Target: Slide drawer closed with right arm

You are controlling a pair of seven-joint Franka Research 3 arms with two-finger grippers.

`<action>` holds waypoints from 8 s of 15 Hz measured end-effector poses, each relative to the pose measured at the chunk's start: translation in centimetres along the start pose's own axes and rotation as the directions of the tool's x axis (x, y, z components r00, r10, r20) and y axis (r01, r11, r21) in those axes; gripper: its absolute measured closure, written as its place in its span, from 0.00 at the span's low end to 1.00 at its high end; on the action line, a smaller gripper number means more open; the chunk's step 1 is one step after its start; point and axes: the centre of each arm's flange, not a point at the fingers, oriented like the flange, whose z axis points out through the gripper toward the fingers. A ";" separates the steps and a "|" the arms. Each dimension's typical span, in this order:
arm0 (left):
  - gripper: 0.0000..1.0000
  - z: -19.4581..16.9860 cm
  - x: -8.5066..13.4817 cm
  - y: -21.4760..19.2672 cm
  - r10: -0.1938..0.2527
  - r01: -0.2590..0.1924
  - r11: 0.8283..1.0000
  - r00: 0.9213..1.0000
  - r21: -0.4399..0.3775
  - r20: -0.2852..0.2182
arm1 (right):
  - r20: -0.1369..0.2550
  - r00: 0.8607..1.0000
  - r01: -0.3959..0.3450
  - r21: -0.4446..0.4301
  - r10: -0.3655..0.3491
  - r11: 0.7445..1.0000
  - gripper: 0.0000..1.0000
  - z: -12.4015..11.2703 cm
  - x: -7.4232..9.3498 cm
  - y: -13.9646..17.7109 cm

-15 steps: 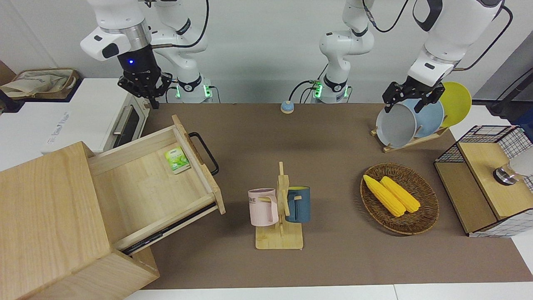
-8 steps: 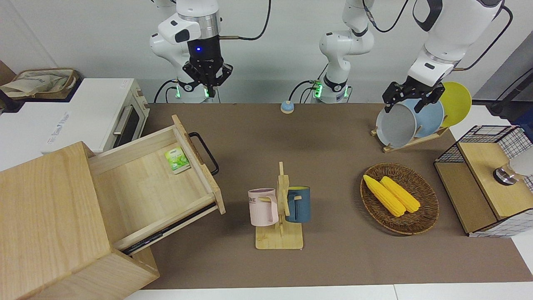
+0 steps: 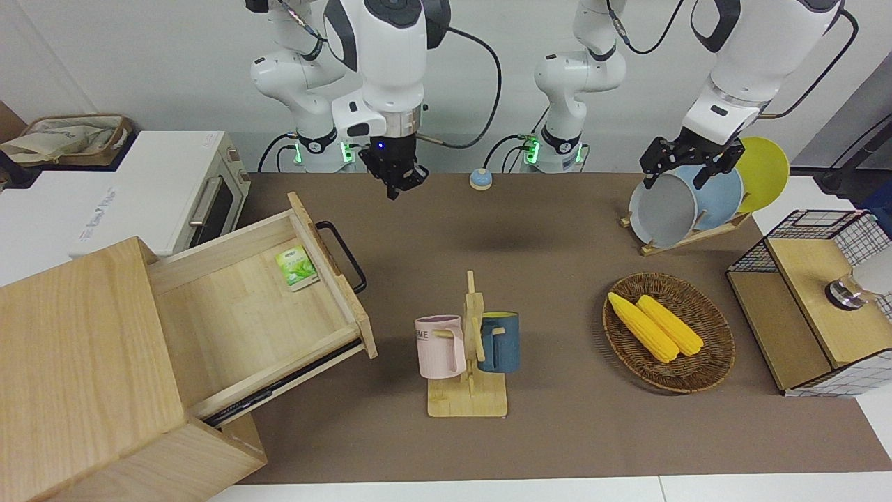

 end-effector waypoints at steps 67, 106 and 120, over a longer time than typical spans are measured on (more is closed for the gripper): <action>0.00 0.0 0.0 0.0 0.000 0.000 1.000 1.000 0.000 0.000 | -0.156 0.928 -0.281 0.306 0.339 0.910 0.99 9.9 28.6 15.9; 0.00 0.0 0.0 0.0 0.000 0.000 1.000 1.000 0.000 0.000 | -0.042 0.867 0.498 0.064 -0.496 0.865 0.99 -1.8 15.2 15.3; 0.00 0.0 0.0 0.0 0.000 0.000 1.000 1.000 0.000 0.000 | -0.030 0.840 0.543 0.057 -0.542 0.838 0.27 -1.8 15.1 16.0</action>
